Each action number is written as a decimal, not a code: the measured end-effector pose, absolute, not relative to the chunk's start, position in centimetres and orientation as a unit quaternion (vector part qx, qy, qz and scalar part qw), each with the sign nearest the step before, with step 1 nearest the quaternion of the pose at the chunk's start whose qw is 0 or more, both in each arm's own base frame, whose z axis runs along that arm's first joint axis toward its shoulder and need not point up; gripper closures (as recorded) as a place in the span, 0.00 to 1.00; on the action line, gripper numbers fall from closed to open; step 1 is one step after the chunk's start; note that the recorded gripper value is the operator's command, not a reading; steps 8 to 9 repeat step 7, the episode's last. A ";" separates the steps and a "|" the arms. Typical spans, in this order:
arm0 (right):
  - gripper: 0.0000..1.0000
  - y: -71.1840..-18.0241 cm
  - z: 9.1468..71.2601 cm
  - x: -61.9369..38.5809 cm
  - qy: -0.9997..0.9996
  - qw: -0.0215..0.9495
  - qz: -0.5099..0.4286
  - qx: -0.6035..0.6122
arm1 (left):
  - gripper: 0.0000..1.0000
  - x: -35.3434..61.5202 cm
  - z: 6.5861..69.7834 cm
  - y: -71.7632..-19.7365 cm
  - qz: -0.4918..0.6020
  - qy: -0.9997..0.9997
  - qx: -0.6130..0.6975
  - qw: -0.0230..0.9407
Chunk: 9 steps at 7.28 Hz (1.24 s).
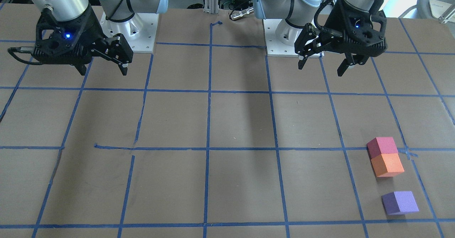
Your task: Arrange blocks in a line
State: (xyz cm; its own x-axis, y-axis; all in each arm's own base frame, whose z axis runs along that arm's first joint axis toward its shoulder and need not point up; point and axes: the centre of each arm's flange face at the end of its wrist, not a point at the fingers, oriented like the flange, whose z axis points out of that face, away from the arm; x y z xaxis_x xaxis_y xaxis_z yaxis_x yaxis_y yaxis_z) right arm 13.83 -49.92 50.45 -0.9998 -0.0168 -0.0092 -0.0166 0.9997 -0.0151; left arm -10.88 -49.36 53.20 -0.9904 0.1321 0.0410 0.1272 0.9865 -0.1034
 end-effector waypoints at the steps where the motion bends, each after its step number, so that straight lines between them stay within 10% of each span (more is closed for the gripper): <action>1: 0.00 -49.9 50.5 13.8 1.000 0.005 -0.008 -0.008 | 0.00 -10.7 53.2 -49.3 0.052 -0.996 -0.064 0.018; 9: 0.00 -50.0 50.5 13.8 1.000 0.005 -0.013 -0.006 | 0.00 -10.2 52.6 -48.6 0.054 -0.997 -0.054 -0.005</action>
